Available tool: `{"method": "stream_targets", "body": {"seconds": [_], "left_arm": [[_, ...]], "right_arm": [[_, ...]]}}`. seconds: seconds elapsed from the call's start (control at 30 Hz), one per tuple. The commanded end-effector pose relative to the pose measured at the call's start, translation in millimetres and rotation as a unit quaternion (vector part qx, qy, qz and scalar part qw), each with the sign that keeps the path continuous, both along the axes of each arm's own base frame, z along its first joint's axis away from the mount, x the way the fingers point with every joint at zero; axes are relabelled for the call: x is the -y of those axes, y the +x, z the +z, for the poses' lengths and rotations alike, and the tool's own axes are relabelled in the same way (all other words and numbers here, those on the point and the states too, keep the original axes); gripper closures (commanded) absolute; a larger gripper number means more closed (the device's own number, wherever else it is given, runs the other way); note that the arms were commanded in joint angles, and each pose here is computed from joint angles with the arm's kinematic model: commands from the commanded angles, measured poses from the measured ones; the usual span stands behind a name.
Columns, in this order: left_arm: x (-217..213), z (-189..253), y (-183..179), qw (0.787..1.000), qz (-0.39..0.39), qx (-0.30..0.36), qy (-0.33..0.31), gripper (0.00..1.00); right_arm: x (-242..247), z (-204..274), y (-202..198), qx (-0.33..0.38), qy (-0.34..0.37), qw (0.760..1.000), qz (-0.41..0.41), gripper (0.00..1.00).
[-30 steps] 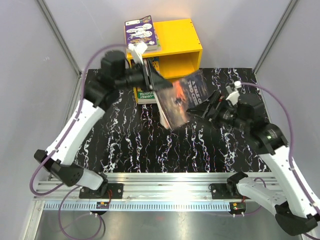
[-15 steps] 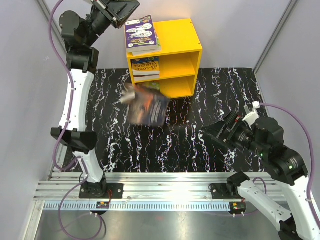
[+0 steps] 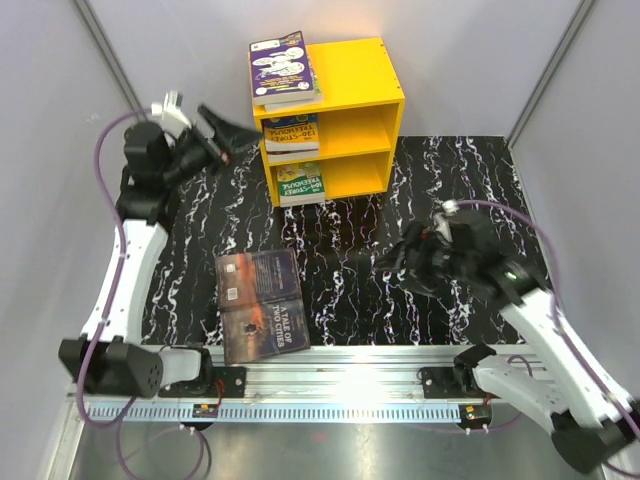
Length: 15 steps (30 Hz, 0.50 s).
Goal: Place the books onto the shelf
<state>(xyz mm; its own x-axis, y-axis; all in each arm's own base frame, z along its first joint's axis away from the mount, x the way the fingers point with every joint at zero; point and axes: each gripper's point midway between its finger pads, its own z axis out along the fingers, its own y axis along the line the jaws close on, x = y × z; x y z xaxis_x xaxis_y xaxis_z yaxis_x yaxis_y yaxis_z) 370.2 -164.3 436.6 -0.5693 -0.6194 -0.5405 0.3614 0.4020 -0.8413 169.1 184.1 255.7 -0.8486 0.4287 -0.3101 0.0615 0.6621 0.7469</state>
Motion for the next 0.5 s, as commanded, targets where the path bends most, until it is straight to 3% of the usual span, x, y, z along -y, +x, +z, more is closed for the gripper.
{"method": "stream_targets", "body": {"seconds": [0.0,0.1,0.2,0.47], "left_arm": [[-27.6,-119.6,-22.4,0.985,0.039,-0.118,0.119,0.01],[-62.9,-198.4,-54.6,0.947,0.104,-0.218,0.21,0.01],[-102.1,-241.2,-82.3,0.899,0.175,-0.287,0.281,0.01],[-130.2,-314.7,-109.1,0.856,0.171,-0.406,0.271,0.01]], "right_arm": [[-40.8,-43.5,1.6,-0.095,0.038,0.991,0.089,0.0],[-64.1,-81.8,13.4,-0.156,0.046,0.979,0.125,0.0],[-92.7,-101.7,35.7,-0.168,0.058,0.972,0.152,0.0],[-155.8,-150.6,100.1,-0.187,0.081,0.962,0.179,0.0]]}}
